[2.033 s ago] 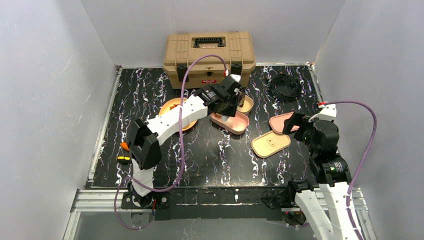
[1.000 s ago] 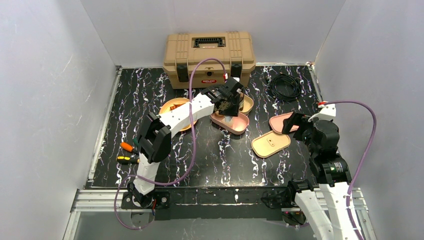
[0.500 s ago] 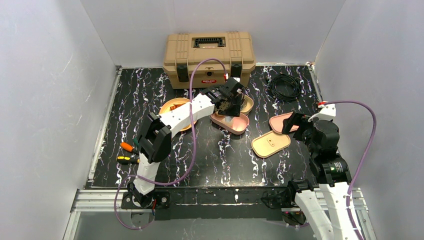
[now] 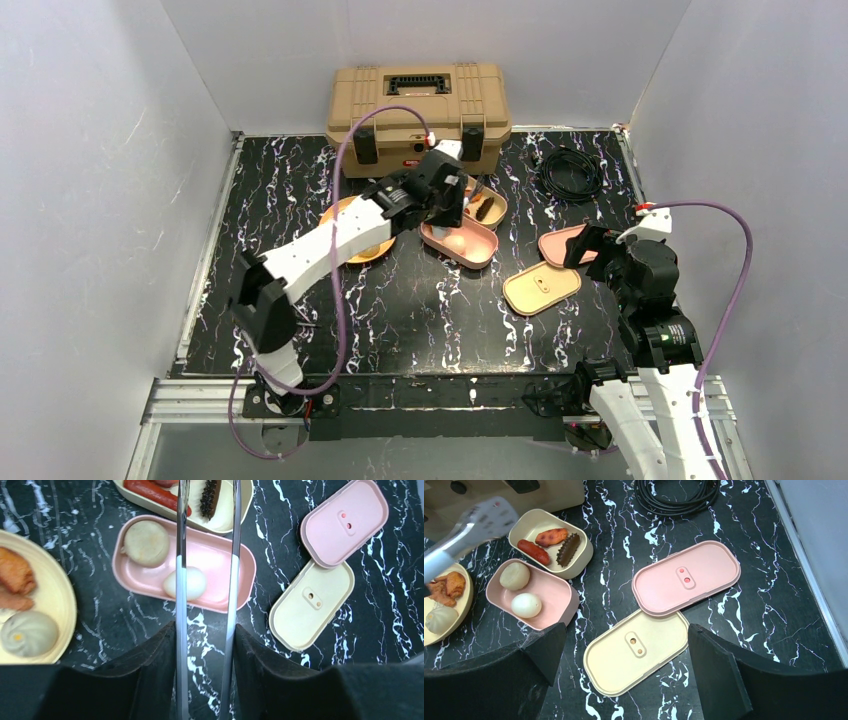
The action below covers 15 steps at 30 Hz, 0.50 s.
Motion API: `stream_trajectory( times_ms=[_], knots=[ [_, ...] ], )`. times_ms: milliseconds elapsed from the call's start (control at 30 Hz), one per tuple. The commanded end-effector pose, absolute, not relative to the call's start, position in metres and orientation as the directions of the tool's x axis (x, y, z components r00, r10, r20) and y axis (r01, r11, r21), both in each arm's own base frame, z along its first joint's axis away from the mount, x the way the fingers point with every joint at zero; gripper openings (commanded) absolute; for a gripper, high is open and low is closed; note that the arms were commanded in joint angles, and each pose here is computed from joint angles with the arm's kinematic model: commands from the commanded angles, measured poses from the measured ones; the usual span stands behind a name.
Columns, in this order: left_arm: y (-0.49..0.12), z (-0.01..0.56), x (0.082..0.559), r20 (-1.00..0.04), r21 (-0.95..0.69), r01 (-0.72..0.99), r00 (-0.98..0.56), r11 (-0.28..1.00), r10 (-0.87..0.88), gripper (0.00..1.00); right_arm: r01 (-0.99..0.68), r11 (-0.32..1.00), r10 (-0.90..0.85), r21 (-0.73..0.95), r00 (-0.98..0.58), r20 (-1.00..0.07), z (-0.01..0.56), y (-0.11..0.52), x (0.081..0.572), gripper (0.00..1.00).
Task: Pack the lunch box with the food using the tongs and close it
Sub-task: Place the fake food in the packing box.
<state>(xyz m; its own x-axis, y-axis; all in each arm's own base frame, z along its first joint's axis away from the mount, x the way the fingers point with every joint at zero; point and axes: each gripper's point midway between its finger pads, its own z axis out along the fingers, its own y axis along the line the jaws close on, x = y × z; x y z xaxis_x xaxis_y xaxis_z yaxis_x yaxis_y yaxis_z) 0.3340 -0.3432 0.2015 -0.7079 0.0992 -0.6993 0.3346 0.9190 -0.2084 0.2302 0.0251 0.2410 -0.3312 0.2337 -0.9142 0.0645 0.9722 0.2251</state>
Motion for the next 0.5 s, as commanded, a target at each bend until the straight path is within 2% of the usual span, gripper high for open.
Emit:
stream_trajectory(
  times_ms=[0,200,467],
  knots=[
    [-0.302,0.243,0.32,-0.782,-0.195,0.306,-0.622,0.932,0.041,0.34,0.05,0.97,0.244,0.239,-0.272,-0.931,0.256,0.025,0.234,1.0],
    [-0.229,0.228,0.277,-0.764,-0.104,0.238,-0.641,0.966,0.076,0.32,0.047,0.97,0.242,0.239,-0.271,-0.931,0.257,0.026,0.233,1.0],
    [-0.144,0.197,0.239,-0.697,-0.09,0.124,-0.717,0.988,0.026,0.32,0.049,0.97,0.241,0.237,-0.276,-0.93,0.256,0.026,0.234,1.0]
  ],
)
